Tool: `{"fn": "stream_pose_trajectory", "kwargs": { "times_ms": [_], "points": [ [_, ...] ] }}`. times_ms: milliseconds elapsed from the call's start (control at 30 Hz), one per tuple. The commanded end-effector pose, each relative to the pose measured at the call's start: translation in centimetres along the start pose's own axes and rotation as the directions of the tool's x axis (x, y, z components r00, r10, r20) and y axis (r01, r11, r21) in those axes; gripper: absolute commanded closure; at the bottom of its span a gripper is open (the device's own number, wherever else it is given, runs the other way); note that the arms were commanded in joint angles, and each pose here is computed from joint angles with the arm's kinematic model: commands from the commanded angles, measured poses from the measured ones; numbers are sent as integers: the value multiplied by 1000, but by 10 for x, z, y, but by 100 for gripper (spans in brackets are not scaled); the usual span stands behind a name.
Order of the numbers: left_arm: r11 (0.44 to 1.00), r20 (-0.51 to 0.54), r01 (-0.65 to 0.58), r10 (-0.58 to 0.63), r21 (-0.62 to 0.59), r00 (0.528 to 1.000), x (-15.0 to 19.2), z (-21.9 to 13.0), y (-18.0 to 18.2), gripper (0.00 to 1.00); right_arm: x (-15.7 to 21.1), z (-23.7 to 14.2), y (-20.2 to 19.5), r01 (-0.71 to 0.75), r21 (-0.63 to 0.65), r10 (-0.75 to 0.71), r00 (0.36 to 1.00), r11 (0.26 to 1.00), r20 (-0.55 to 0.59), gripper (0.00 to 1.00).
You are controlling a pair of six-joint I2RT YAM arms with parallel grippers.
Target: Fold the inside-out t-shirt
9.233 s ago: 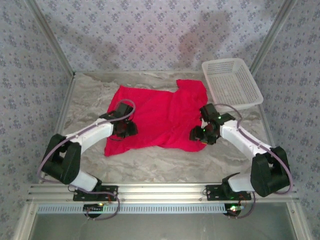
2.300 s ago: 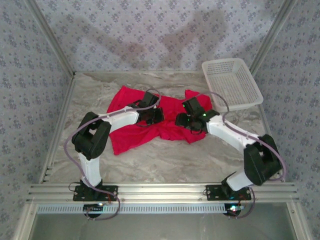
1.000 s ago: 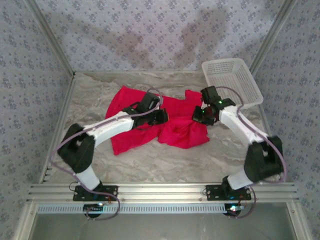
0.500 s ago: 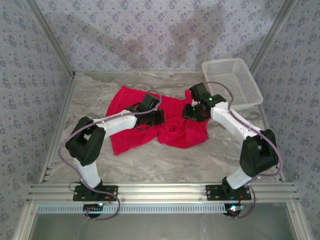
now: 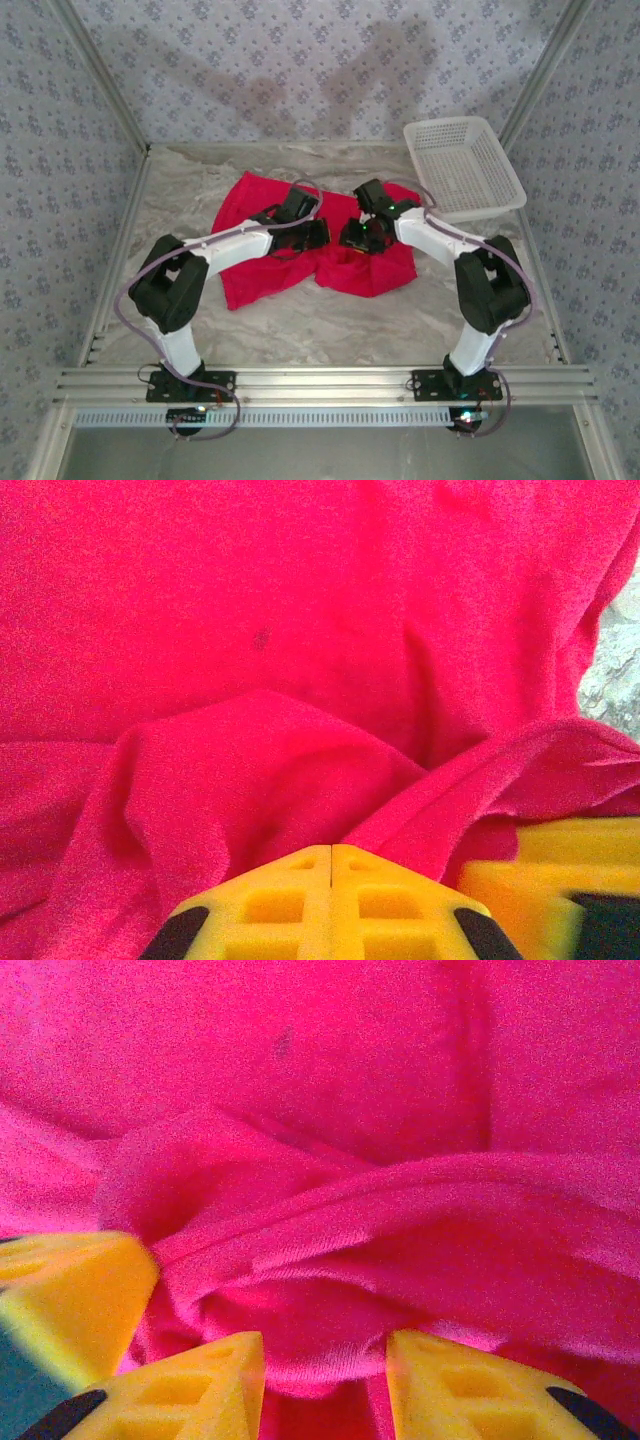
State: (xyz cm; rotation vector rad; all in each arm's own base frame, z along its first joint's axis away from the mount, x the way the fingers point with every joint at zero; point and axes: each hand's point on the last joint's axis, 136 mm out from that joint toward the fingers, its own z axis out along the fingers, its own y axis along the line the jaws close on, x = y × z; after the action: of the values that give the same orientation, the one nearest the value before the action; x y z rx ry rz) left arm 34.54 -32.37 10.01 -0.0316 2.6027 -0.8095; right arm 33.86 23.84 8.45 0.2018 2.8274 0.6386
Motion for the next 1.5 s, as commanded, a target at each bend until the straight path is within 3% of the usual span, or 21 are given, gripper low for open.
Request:
{"fn": "stream_pose_trajectory", "kwargs": {
  "times_ms": [0,67,167,267,533,700,967,1100,1167,1267,1467],
  "points": [
    [1000,48,-6,5,28,999,-14,-17,-12,100,-8,8,11,-34,-34,35,999,999,4,61],
    [1000,52,-5,4,28,999,-15,-19,-11,100,-10,13,11,-46,-37,46,999,998,6,67],
    [999,55,0,-2,37,998,-16,-22,-11,100,-12,8,13,-43,-36,44,999,998,15,100],
    [999,56,-8,6,47,998,-18,-28,-13,100,-12,-19,17,-22,-39,23,999,999,46,100],
    [982,51,-108,101,156,994,-11,-62,-56,100,17,-133,47,78,-127,-56,985,989,165,100],
    [972,71,-140,128,189,989,-7,-71,-70,100,25,-163,53,52,-202,-10,979,978,205,100],
    [979,98,-192,185,72,978,-12,-63,-47,100,-4,-135,50,18,-211,14,989,977,149,100],
    [973,157,-228,222,23,962,-12,-75,-34,66,-15,-114,46,-41,-224,66,992,974,106,100],
    [960,196,-273,255,67,947,-8,-82,-39,58,-17,-106,46,-59,-228,81,993,972,85,100],
    [902,243,-365,310,231,919,8,-87,-63,52,-17,-97,41,-84,-217,99,993,972,59,100],
    [828,236,-423,356,368,904,33,-75,-92,53,-21,-96,39,-99,-217,114,992,971,58,100]
  ]
}}
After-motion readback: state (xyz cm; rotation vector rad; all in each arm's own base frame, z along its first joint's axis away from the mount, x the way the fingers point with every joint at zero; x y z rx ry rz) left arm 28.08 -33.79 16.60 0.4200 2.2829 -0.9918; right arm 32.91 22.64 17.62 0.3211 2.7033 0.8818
